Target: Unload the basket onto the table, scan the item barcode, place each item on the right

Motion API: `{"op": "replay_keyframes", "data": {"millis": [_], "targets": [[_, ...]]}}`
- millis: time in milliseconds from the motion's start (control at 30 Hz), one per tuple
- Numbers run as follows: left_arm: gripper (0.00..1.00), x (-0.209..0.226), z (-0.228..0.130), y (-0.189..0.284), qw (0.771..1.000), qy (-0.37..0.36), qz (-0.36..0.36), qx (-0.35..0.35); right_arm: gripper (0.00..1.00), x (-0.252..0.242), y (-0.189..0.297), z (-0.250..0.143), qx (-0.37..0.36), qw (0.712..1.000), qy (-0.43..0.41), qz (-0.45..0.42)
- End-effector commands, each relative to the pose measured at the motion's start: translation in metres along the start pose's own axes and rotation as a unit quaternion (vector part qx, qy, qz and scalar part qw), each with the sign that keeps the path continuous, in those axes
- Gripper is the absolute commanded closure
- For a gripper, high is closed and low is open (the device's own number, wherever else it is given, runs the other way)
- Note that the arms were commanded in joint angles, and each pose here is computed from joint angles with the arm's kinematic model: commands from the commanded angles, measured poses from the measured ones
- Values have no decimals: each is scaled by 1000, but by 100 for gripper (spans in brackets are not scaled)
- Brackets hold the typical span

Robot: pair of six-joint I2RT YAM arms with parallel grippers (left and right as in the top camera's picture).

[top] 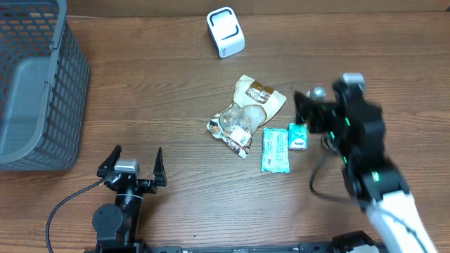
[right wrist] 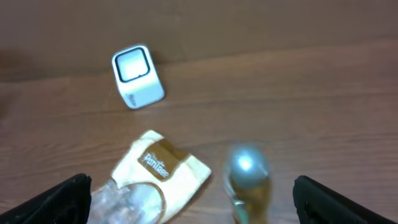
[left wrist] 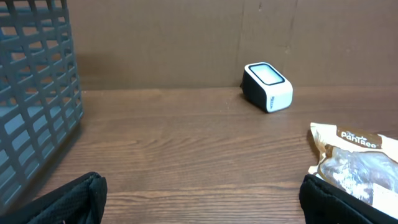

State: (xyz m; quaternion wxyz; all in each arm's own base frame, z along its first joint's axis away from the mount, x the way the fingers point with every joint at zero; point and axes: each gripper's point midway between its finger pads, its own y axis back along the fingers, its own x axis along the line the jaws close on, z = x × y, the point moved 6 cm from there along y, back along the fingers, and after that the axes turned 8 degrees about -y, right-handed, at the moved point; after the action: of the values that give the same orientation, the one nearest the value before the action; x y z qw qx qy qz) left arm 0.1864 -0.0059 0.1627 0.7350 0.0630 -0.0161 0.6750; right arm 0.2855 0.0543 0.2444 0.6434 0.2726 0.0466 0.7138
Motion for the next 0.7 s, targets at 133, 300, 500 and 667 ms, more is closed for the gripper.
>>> {"op": "replay_keyframes", "data": {"millis": [133,300,500,667], "targets": [[0,3,-1,0,1000,-9,9,-1,0,-36,35,-46,-102,994,-5,42],[0,3,-1,0,1000,-9,9,-1,0,-44,55,-53,-172,984,0,52],[1,3,-1,0,1000,-9,9,-1,0,-48,66,-63,-212,976,5,59],[1,3,-1,0,1000,-9,9,-1,0,-47,73,-65,-264,961,14,77]]}}
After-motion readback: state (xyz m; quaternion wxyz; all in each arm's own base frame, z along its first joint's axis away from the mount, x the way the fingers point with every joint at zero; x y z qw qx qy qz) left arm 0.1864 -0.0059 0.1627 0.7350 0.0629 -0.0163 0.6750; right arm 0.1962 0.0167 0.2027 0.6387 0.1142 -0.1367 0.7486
